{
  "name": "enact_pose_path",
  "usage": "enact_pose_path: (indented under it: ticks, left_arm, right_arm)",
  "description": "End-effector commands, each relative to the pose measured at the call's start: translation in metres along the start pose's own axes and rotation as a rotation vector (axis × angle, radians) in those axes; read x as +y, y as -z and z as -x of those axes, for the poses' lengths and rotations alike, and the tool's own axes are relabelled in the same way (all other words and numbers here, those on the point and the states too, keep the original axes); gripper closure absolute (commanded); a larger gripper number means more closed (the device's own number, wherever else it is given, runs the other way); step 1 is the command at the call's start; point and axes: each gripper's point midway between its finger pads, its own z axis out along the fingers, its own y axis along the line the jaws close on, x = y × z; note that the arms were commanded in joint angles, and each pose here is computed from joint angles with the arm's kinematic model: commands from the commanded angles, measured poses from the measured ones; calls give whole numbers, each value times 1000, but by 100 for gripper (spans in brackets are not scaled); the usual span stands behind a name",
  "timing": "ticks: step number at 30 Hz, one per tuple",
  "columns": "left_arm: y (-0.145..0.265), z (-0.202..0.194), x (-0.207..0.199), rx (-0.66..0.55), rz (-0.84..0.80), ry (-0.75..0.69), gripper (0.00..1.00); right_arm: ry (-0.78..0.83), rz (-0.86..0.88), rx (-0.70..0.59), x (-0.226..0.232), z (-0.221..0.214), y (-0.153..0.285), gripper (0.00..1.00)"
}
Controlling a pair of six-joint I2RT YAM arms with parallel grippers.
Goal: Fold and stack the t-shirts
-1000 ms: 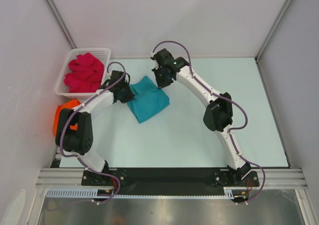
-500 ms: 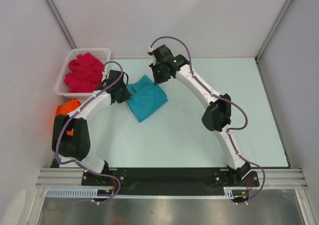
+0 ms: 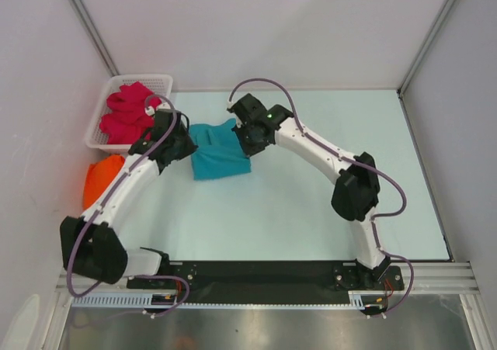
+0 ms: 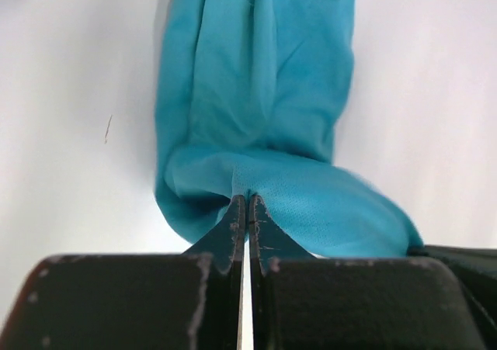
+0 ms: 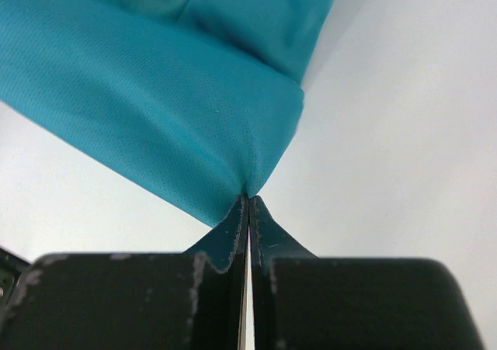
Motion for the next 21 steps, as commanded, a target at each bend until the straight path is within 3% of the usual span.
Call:
enact_pose_path:
  ticks: [1, 9, 16, 21]
  left_arm:
    - [39, -4, 8, -42, -12, -4, 100]
    - [99, -41, 35, -61, -62, 27, 100]
    - [120, -64, 57, -65, -64, 61, 100]
    - [111, -61, 56, -58, -44, 46, 100]
  right_arm:
    - [8, -21, -127, 18, 5, 59, 100]
    - [34, 7, -179, 72, -38, 113, 100]
    - [71, 29, -144, 108, -71, 114, 100]
    - [80, 14, -132, 110, -64, 100, 100]
